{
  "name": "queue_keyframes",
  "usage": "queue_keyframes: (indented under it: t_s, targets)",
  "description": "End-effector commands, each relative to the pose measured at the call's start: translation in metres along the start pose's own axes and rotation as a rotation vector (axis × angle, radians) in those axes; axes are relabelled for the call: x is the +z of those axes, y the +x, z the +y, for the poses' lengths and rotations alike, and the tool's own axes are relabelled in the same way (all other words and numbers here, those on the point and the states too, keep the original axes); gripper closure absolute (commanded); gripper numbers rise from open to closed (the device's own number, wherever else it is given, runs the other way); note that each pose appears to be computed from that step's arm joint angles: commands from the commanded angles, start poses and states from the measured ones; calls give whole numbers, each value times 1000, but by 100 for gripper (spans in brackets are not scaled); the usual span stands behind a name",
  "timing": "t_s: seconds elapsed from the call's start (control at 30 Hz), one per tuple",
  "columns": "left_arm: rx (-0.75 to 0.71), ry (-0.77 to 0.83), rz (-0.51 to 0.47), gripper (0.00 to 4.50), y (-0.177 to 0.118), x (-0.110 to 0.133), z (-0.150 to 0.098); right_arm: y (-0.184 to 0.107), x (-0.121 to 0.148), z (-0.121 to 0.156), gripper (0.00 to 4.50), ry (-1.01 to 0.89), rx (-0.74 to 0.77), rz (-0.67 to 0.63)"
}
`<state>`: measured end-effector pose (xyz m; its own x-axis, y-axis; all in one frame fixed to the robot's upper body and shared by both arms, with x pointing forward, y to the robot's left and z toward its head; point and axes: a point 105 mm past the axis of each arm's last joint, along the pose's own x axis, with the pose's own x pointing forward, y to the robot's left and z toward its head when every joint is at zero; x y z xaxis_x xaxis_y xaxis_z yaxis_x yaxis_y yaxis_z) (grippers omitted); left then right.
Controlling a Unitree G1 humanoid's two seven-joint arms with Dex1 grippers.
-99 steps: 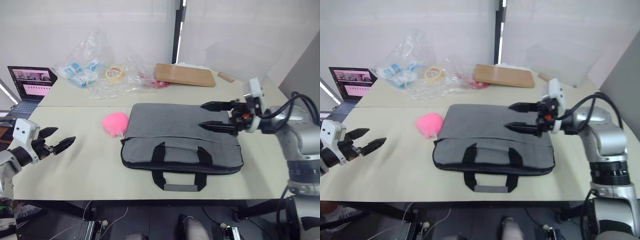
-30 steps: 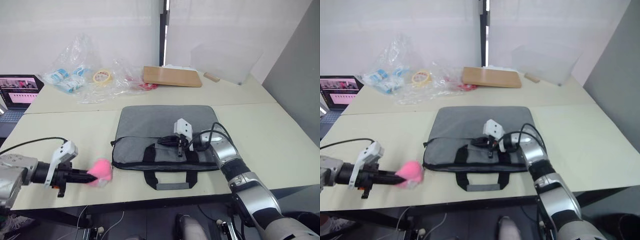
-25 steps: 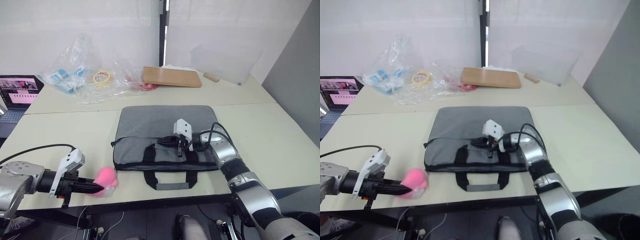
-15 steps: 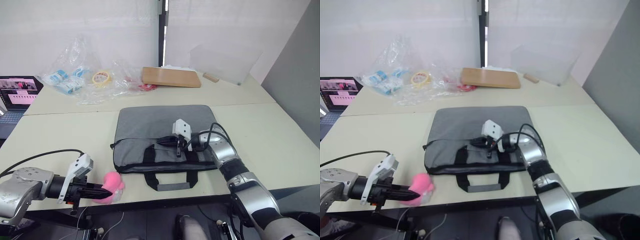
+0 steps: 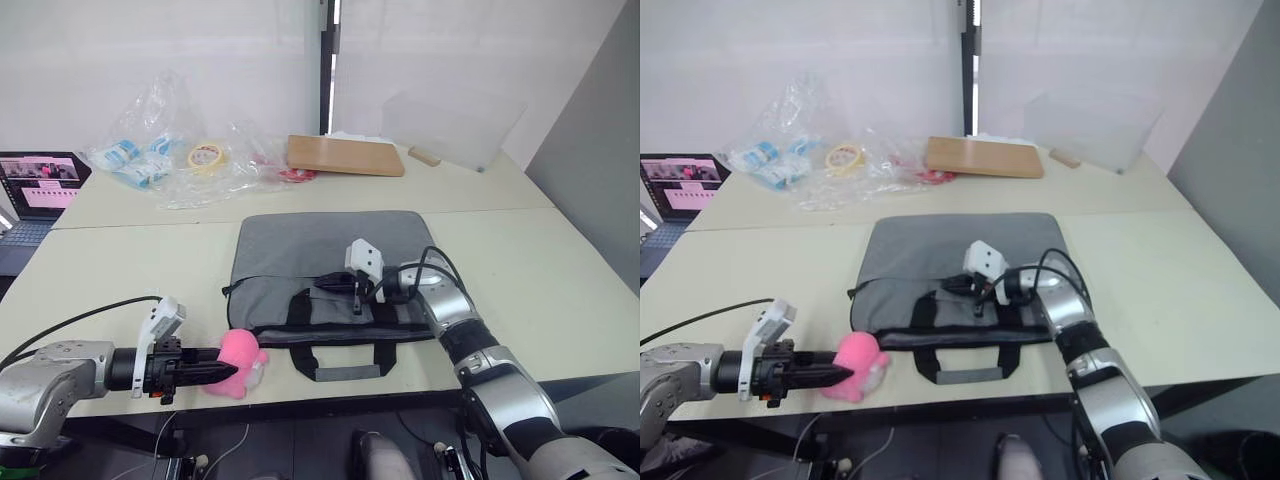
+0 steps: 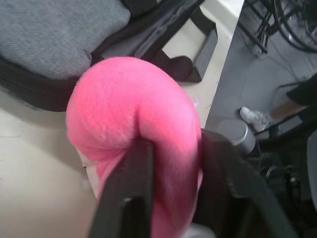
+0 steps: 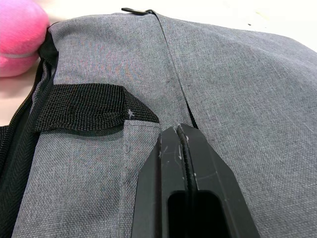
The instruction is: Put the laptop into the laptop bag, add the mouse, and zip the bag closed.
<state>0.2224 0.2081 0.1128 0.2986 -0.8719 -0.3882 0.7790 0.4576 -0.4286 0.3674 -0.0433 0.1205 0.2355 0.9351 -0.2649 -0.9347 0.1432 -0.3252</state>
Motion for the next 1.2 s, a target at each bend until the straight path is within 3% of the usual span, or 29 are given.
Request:
queue_keyframes:
  t_s: [0.03, 0.17, 0.33, 0.6, 0.77, 0.97, 1.2]
  targets:
    - [-21, -48, -5, 126, -8, 3, -14, -2, -21, 3, 450, 59, -6, 71]
    - [-56, -115, 82, 4, -17, -14, -33, -1, -21, 1, 450, 60, -11, 72]
    - [-105, -144, 230, 4, -37, -27, -51, -2, -22, 0, 450, 60, -13, 75]
    - [21, 60, 314, 4, -74, 6, -17, -4, -22, -3, 450, 57, -15, 81]
    - [53, 167, 336, 4, -80, 24, -1, -5, -22, -3, 450, 55, -16, 79]
    - [54, 337, 334, 4, -61, 37, 26, -5, -23, -2, 450, 58, -13, 76]
    - [-43, 382, 290, 4, -16, 54, 53, -2, -22, -1, 450, 59, -8, 71]
